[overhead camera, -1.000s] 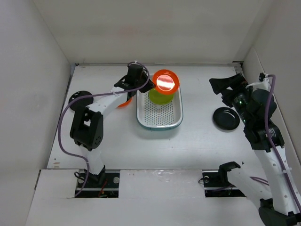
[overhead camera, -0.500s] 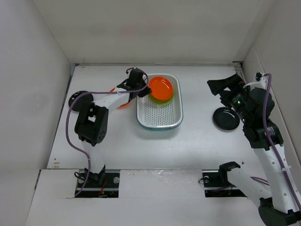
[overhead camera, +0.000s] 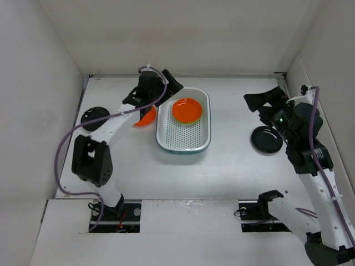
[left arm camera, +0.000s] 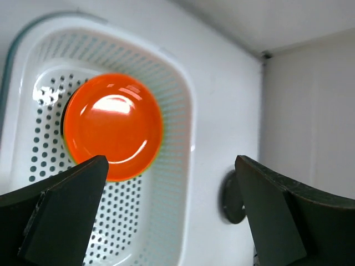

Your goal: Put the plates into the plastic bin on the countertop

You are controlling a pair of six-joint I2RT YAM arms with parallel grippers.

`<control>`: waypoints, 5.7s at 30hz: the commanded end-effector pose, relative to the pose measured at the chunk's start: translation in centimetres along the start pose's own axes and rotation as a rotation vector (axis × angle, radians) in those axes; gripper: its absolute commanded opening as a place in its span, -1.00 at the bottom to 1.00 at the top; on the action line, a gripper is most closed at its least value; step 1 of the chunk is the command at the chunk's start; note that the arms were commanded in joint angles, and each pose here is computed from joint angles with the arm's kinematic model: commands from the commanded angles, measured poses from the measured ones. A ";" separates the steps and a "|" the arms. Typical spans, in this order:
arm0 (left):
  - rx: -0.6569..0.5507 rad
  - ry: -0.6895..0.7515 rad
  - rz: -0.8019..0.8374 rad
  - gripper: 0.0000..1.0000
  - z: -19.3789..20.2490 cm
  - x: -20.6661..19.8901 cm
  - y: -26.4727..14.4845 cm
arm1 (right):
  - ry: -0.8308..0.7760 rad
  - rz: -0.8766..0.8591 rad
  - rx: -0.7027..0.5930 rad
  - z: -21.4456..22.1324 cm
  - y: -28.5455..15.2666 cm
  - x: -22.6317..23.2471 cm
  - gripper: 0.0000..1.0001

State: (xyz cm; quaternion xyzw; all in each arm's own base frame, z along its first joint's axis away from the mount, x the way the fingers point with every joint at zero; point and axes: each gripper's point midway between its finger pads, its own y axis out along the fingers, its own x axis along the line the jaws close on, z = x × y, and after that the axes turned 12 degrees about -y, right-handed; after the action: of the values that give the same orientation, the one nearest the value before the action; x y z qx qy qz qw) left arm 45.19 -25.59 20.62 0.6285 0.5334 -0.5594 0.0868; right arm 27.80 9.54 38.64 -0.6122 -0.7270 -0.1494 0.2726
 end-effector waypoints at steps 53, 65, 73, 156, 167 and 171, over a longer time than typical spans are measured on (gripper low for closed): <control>-0.298 -0.345 -0.430 -1.00 -9.4 26.2 -0.8 | -0.031 -0.084 0.000 0.4 0.6 0.8 0.99; -0.587 -0.277 -0.257 -1.00 -19.4 11.9 -8.1 | -0.040 -0.074 -0.018 -0.1 -0.4 0.7 0.99; -0.253 -0.074 0.015 -1.00 -9.7 3.2 -6.0 | -0.047 0.042 -0.048 -0.1 1.2 -1.8 0.99; 0.604 0.307 0.348 0.87 39.1 -9.0 11.3 | 0.177 0.212 -0.305 -4.4 -17.3 -4.7 0.93; 0.572 0.251 0.312 0.10 39.9 -7.5 13.8 | 0.171 0.171 -0.307 -4.1 -18.5 -4.4 0.93; 0.553 0.252 0.296 -0.41 39.9 -6.9 14.4 | 0.171 0.172 -0.306 -3.9 -18.5 -4.7 0.93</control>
State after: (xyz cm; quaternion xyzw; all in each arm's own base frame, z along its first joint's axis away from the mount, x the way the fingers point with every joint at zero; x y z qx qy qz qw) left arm 32.70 -63.60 4.83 0.7642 0.2582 -0.5856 -0.0793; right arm 11.72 -0.22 40.98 -0.6976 -0.6054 -0.2847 0.2565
